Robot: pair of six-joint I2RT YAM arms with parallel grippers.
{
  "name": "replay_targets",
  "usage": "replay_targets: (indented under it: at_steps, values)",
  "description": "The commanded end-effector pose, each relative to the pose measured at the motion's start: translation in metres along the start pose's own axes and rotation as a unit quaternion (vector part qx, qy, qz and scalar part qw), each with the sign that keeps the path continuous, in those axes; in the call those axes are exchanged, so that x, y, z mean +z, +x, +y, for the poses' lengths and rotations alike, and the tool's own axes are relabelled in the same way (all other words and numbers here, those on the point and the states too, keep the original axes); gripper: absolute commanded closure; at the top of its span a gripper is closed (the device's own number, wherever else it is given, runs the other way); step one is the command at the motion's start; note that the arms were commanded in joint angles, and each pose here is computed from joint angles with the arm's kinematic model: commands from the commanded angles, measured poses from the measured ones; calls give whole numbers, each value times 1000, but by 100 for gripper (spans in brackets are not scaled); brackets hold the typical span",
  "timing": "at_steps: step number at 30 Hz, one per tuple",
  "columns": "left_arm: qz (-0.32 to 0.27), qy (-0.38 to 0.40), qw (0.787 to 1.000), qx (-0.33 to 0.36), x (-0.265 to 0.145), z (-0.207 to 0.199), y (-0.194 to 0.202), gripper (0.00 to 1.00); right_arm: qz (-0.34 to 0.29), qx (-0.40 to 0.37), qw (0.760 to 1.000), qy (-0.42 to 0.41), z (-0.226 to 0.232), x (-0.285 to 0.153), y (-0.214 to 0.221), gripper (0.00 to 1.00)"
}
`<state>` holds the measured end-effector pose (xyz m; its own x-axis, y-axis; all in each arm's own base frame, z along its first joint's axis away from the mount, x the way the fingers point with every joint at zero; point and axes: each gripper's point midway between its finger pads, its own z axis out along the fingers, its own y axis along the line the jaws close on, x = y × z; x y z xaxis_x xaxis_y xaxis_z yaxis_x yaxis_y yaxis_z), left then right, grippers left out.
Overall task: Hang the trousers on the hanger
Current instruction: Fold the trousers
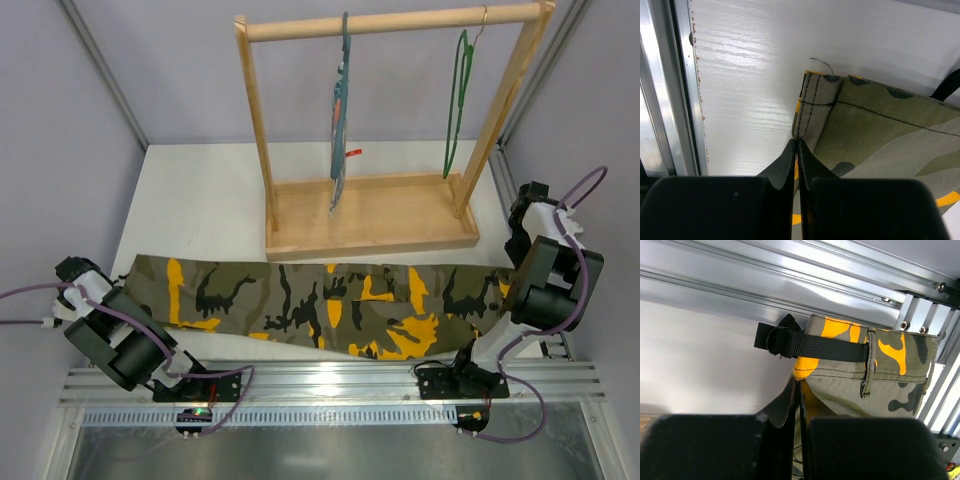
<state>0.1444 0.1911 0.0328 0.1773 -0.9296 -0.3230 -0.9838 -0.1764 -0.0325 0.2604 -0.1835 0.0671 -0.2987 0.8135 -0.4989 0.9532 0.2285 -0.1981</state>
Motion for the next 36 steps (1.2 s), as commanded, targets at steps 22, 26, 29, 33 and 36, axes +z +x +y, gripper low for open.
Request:
replay_targets:
  at_steps: [22, 26, 29, 33, 36]
  values:
    - [-29, 119, 992, -26, -21, -39, -15, 57, -50, -75, 973, -211, 48, -78, -3, 65]
    - [-6, 125, 992, -16, -7, -49, -9, 57, -51, -74, 968, -235, 49, -88, -2, 65]
    - [4, 111, 994, -12, 1, -47, -5, 56, -48, -74, 968, -236, 47, -88, 0, 65]
    - [8, 102, 995, -11, 8, -46, -1, 58, -48, -76, 970, -226, 44, -85, 2, 65]
    - [10, 99, 995, -8, 10, -47, 0, 62, -43, -75, 972, -218, 40, -78, 8, 65]
